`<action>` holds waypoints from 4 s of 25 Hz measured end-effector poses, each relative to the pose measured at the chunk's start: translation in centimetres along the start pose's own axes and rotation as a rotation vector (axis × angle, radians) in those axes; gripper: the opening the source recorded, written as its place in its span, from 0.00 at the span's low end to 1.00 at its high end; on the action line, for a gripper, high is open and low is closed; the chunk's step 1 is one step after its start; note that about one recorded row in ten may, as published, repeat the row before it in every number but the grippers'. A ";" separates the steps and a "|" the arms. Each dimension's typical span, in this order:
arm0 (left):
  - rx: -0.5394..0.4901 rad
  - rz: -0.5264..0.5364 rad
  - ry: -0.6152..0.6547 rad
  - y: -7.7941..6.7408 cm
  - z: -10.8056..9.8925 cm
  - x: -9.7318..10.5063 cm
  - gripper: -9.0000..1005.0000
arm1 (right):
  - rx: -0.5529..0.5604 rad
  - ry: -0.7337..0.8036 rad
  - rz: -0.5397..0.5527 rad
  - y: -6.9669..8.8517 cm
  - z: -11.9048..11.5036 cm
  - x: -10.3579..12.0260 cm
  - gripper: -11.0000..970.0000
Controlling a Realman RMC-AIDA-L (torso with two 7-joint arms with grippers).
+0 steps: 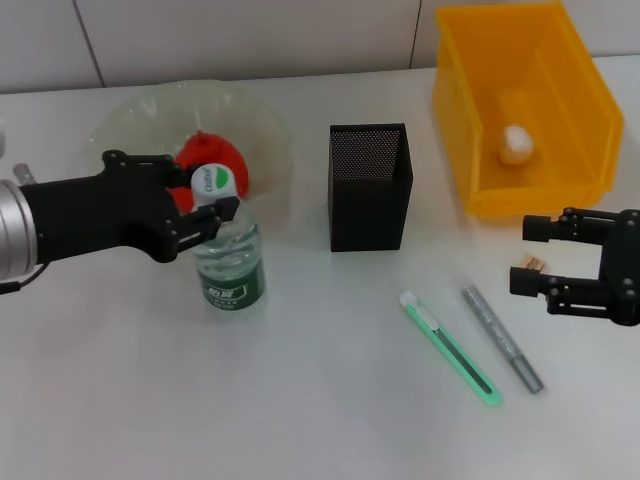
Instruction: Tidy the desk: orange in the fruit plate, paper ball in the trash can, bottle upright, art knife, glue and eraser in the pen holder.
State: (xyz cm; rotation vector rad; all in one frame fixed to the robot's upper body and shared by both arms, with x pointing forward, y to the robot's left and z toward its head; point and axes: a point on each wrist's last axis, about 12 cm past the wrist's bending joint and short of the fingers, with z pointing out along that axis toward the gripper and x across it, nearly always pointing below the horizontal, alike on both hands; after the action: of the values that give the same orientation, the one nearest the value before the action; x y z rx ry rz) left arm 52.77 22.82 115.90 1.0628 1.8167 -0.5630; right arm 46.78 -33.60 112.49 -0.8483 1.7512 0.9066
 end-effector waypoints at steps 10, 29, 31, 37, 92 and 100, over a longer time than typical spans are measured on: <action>-0.031 -0.035 -0.022 0.6 -1.7 1.0 0.45 | -0.016 -0.010 0.010 -0.3 0.6 -0.1 0.73; -0.069 -0.049 -0.028 1.4 -2.3 2.1 0.45 | -0.015 -0.010 0.013 -0.3 0.6 -0.1 0.73; -0.072 -0.050 -0.030 1.6 -2.4 2.2 0.45 | -0.015 -0.010 0.013 -0.3 0.6 -0.1 0.73; -0.066 -0.044 -0.029 1.5 -2.3 2.2 0.46 | -0.015 -0.010 0.013 -0.3 0.6 -0.1 0.73; -0.071 -0.046 -0.051 2.0 -2.4 2.3 0.47 | -0.025 -0.016 0.007 -0.7 1.3 -0.5 0.73; -0.066 -0.048 -0.074 2.1 -2.7 1.9 0.71 | -0.029 -0.015 0.012 -0.8 1.4 -0.5 0.73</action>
State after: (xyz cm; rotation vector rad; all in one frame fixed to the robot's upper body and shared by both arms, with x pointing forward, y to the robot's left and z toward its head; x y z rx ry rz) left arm 52.83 26.71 115.61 0.9442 1.7877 -0.5597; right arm 48.21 -32.67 112.37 -0.8486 1.7350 0.9465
